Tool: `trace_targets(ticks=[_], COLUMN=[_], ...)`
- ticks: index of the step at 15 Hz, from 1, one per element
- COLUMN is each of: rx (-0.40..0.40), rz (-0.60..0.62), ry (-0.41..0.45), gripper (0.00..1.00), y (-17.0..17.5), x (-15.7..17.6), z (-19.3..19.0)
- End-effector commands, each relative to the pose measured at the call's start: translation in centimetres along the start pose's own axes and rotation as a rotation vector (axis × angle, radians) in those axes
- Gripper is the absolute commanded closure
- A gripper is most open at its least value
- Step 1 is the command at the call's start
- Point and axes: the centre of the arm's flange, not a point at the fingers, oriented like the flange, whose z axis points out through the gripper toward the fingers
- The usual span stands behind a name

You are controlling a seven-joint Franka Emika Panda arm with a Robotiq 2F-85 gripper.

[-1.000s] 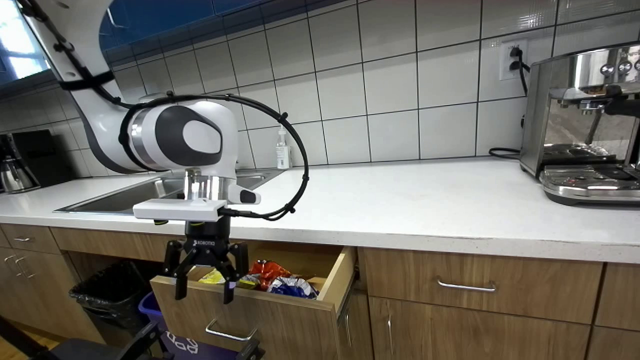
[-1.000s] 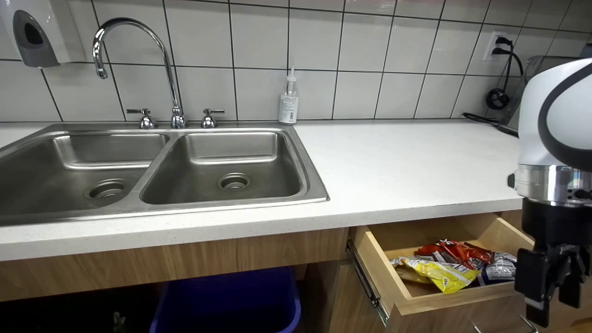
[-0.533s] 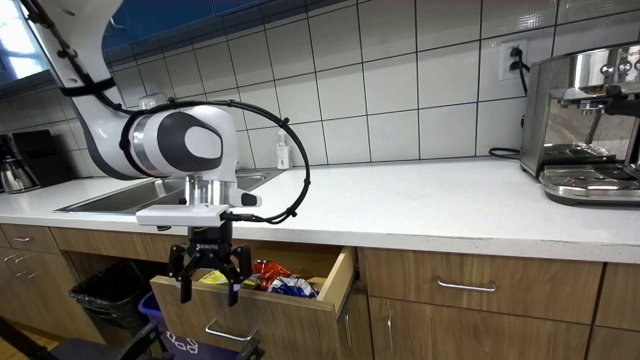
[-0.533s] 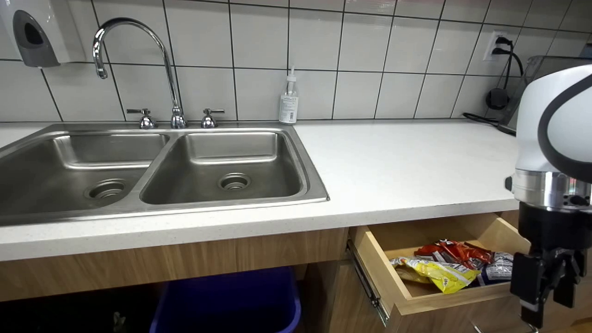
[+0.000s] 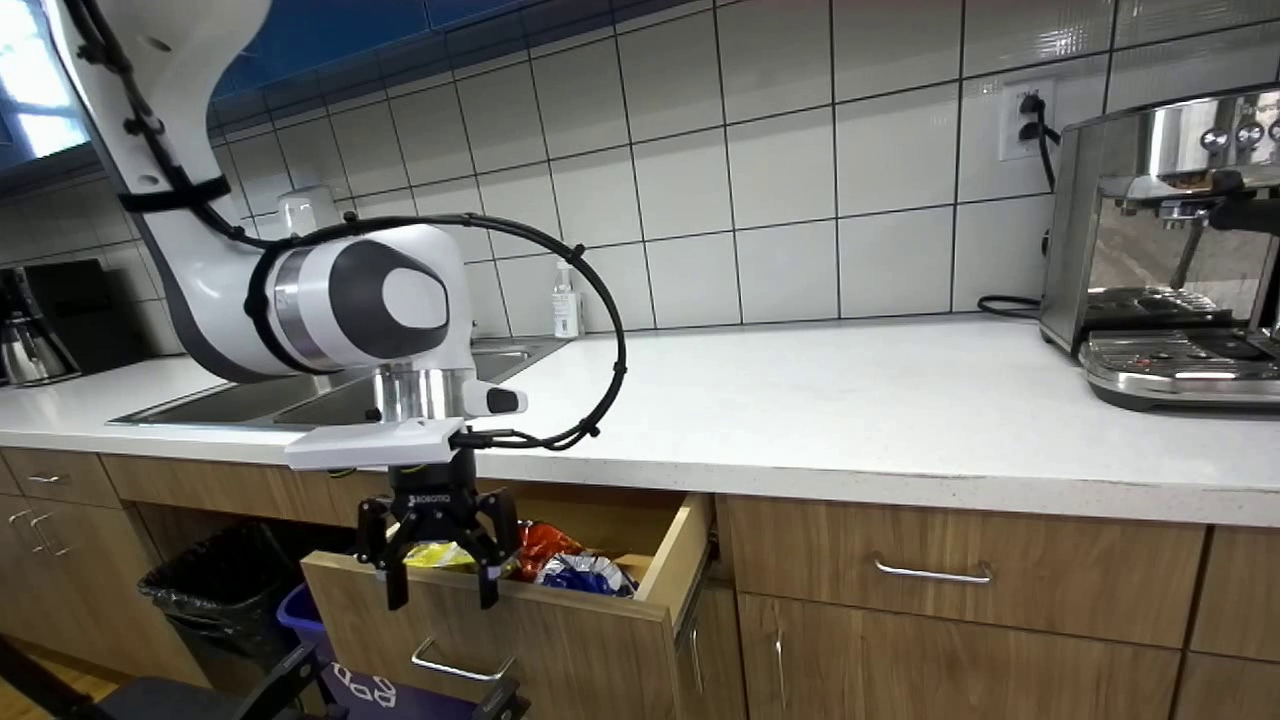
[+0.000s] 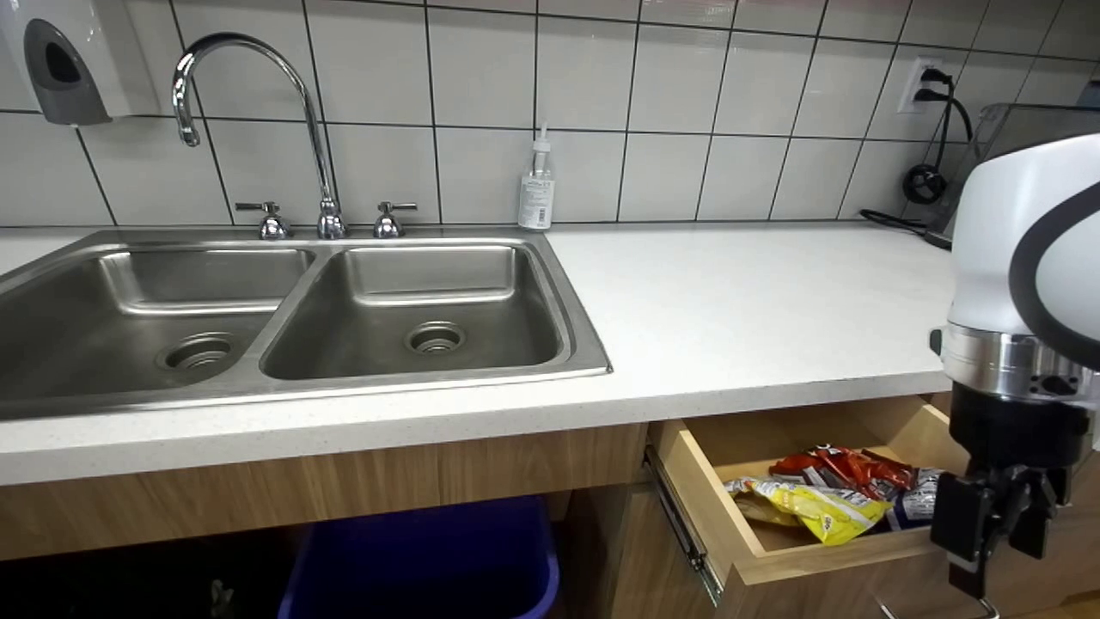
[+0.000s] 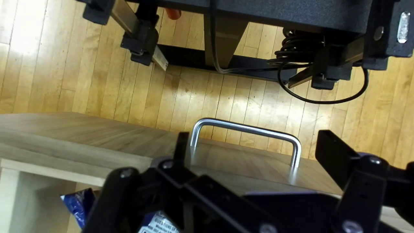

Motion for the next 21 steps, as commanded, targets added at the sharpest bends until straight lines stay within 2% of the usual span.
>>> trace_targets(ticks=[1, 21], rx=[-0.036, -0.026], rz=[0.027, 0.131], ry=[0.025, 0.126], gripper=[0.00, 0.00], y=[0.0, 2.1], x=[0.4, 5.1], z=[0.4, -0.4])
